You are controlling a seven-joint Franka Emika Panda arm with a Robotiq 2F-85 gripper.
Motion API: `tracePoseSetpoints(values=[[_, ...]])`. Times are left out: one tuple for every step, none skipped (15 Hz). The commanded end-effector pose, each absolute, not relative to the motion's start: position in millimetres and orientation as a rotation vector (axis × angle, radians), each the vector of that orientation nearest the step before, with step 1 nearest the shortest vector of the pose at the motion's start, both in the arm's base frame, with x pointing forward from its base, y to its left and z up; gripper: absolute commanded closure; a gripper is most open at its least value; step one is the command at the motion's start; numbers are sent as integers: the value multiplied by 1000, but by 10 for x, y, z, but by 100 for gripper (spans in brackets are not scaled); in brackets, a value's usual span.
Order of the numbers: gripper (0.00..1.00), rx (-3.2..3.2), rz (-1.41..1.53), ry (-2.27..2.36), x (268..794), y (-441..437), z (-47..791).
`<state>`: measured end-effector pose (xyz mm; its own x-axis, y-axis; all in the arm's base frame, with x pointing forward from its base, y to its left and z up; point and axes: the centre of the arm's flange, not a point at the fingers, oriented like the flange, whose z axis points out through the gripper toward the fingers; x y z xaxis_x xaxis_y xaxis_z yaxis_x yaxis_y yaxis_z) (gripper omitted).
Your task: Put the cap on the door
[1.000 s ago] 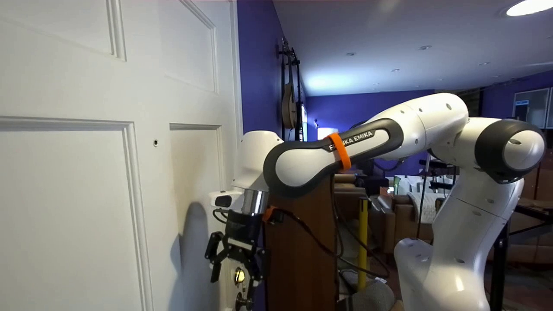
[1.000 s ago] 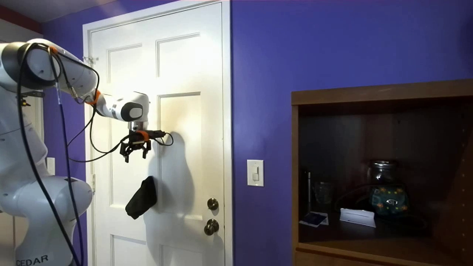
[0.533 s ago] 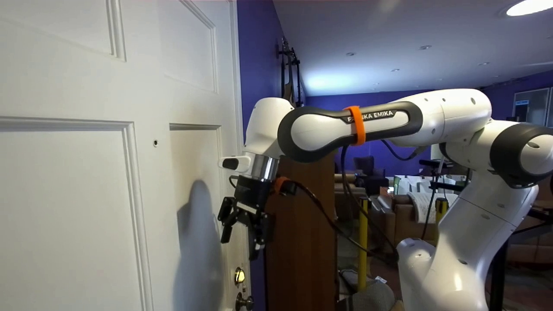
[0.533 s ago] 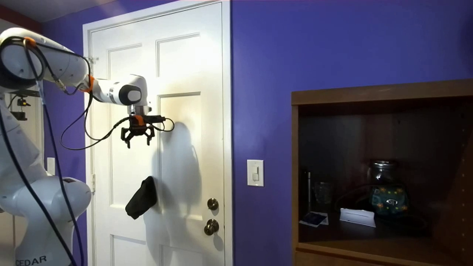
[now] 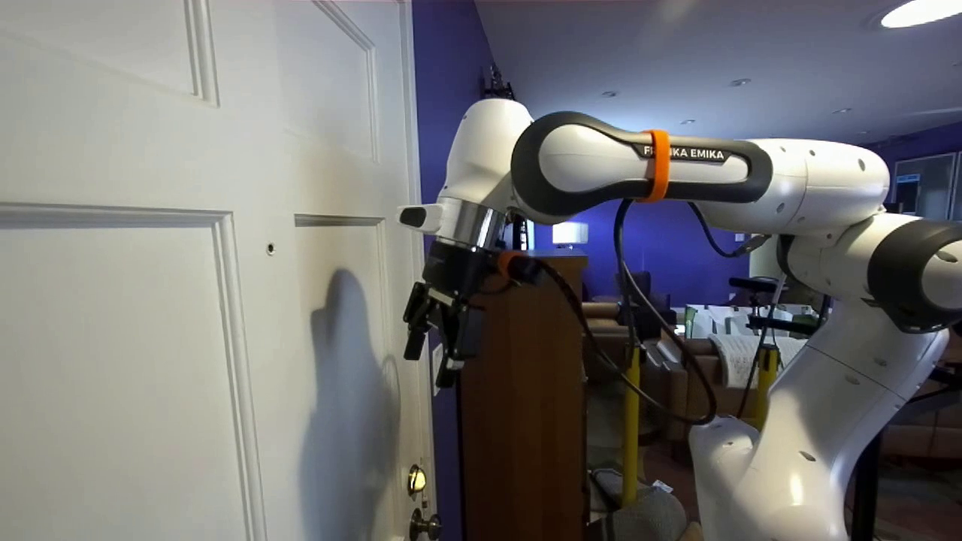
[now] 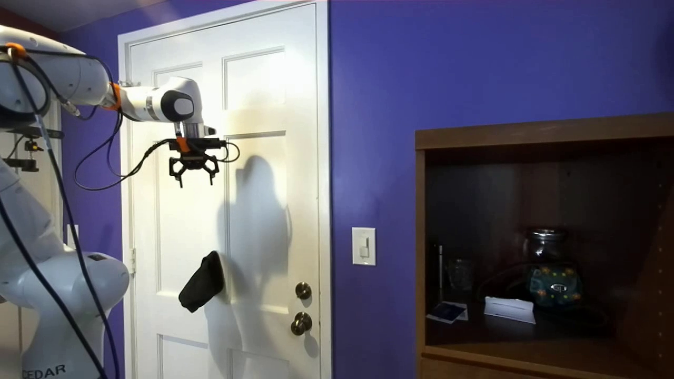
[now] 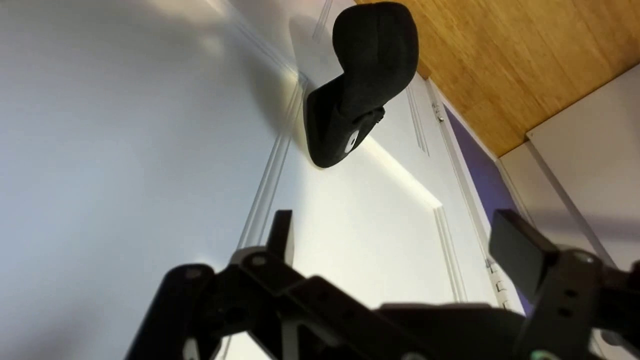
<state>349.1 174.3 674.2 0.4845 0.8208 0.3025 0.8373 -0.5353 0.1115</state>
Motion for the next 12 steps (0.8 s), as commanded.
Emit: tracePoseSetpoints(values=[[0, -2776, -484, -1328, 3412, 1734, 7044], [0, -2791, -472, -1288, 3391, 1730, 7106], [0, -2805, -481, -1253, 3373, 1727, 7150], [0, -2816, -484, -1225, 3358, 1719, 7185], [0, -2763, -497, -1288, 3396, 1721, 7045], [0, -2771, -500, -1265, 3385, 1720, 7082], [0, -2776, -501, -1253, 3378, 1718, 7104], [0, -2779, -501, -1247, 3375, 1717, 7111], [0, -2780, -500, -1245, 3376, 1716, 7110], [0, -2782, -500, -1244, 3376, 1716, 7110], [0, -2782, -500, -1243, 3376, 1715, 7110], [0, -2783, -500, -1243, 3376, 1715, 7110]])
